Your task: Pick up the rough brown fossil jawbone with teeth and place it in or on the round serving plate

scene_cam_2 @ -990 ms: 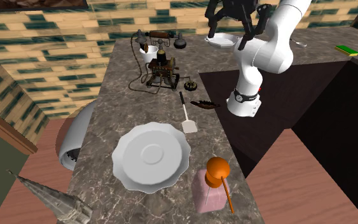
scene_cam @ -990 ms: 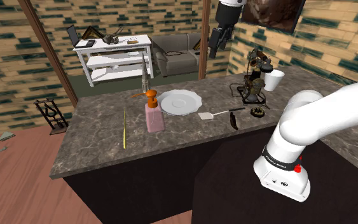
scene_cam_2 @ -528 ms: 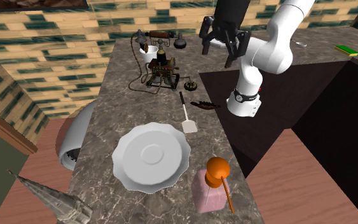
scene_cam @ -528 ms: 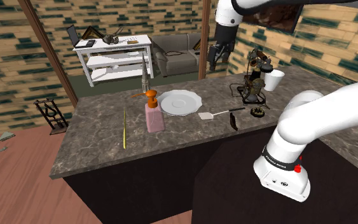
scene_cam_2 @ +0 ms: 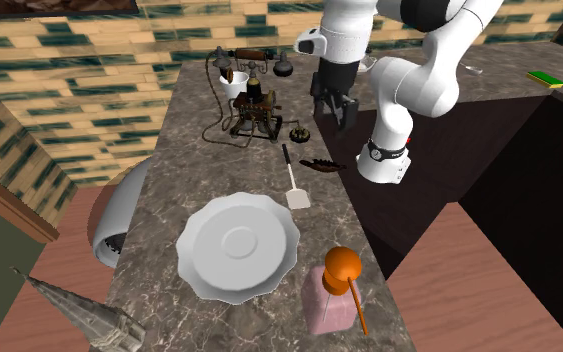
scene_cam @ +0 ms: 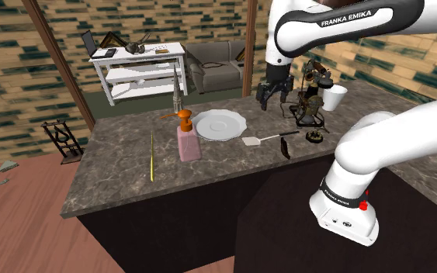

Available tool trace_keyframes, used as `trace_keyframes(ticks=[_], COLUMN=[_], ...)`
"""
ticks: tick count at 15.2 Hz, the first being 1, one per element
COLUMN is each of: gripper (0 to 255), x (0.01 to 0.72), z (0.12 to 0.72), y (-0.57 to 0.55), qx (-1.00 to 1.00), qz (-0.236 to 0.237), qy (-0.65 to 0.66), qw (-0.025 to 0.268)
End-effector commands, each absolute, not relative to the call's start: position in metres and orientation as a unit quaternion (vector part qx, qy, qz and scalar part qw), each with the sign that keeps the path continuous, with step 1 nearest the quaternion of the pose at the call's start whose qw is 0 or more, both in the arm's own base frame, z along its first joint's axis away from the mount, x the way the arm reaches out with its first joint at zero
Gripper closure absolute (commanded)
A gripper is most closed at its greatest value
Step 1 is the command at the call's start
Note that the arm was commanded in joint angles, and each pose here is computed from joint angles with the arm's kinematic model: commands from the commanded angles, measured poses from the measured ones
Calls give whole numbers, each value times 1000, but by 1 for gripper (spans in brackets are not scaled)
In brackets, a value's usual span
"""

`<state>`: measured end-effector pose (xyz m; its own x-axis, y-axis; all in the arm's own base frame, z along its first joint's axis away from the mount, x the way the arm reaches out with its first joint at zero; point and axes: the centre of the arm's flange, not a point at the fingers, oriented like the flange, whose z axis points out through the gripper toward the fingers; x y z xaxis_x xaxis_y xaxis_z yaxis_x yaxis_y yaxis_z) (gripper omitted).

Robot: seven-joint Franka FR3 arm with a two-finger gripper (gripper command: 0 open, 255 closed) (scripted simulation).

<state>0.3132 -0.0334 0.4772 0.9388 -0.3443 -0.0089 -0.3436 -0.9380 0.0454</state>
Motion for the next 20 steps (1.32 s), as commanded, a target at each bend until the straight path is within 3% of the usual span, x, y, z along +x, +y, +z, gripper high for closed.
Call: trace_keyframes(ticks=[1, 12, 20], gripper=[0, 0, 0], x=[308, 265, 257], z=[455, 327, 288], y=[-41, -71, -68], qx=[977, 912, 912], qz=[-24, -108, -108], qy=[-212, -396, -396], qw=[19, 7, 7])
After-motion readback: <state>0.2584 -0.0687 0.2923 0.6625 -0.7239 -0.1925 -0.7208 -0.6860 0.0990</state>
